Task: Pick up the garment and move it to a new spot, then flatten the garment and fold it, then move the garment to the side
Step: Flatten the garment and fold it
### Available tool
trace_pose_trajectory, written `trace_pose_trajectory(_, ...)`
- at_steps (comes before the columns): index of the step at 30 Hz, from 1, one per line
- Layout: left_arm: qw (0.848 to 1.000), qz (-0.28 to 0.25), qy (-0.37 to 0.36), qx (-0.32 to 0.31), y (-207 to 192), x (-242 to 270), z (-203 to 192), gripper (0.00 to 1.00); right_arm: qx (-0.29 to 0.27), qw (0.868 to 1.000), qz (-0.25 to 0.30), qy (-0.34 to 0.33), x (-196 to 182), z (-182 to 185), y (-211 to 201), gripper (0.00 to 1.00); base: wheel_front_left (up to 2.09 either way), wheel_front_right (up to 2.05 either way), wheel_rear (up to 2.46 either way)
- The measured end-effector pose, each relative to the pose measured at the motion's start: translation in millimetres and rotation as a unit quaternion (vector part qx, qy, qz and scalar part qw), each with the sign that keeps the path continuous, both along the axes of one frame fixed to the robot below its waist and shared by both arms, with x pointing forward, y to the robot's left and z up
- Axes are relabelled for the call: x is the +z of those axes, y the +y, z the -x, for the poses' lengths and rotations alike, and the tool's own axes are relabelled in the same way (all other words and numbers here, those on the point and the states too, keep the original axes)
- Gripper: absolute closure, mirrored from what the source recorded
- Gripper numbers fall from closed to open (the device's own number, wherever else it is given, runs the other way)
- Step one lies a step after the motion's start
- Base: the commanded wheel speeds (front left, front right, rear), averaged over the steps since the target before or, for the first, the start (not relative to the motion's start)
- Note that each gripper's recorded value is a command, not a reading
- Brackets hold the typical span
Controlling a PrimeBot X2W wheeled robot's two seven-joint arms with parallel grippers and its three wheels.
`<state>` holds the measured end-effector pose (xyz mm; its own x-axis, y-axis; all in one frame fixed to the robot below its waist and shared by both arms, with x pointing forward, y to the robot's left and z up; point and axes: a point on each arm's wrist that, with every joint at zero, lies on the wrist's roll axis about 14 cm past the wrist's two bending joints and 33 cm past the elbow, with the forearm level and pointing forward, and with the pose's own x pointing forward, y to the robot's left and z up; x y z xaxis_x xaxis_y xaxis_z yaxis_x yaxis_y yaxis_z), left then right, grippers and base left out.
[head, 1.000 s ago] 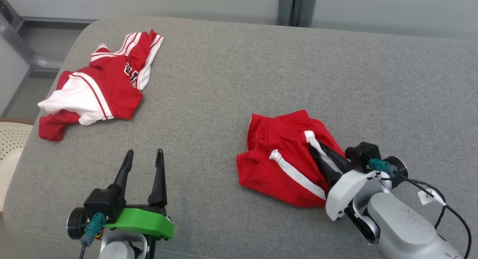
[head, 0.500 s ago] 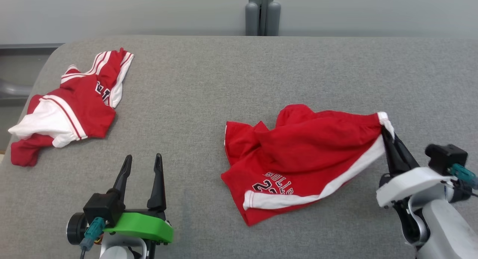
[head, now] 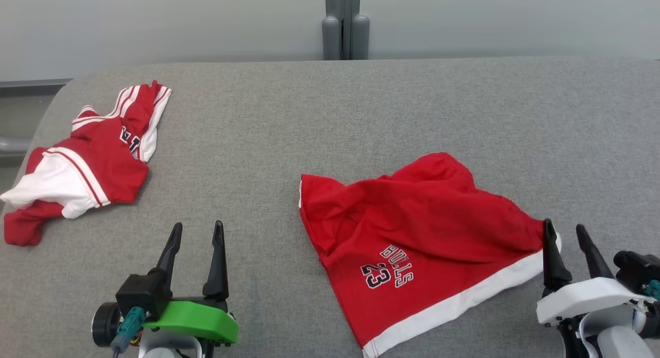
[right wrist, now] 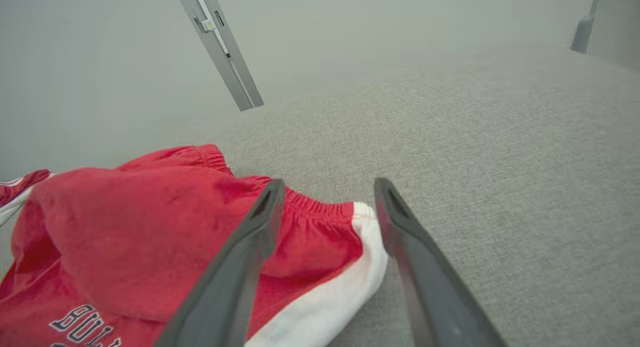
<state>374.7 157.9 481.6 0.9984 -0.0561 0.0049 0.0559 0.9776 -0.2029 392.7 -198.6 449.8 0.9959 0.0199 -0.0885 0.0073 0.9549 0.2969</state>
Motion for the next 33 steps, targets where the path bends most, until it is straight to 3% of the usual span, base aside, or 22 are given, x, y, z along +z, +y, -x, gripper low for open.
trace_pose_trajectory(8, 1.000, -0.005, -0.007, -0.007, -3.0, 3.8, 0.7, 0.00, 0.005, 0.995, 0.037, -0.087, 55.5, -3.7, -3.5, 0.00, 0.00, 0.00, 0.00)
trace_pose_trajectory(16, 1.000, -0.006, -0.011, -0.009, -3.1, 6.1, 2.5, 0.00, 0.032, 0.990, 0.055, -0.124, 77.4, 11.1, 11.4, 0.00, 0.00, 0.00, 0.00)
trace_pose_trajectory(27, 1.000, -0.009, -0.008, -0.010, -2.2, 4.1, 3.1, 0.00, 0.043, 0.989, 0.063, -0.130, 80.2, 27.3, 24.4, 0.00, 0.00, 0.00, 0.00)
trace_pose_trajectory(33, 0.997, -0.019, 0.016, -0.073, -37.5, -13.0, 7.0, 0.00, 0.047, 0.989, 0.063, -0.125, 76.4, 26.6, 27.3, 0.00, 0.00, 0.00, 0.00)
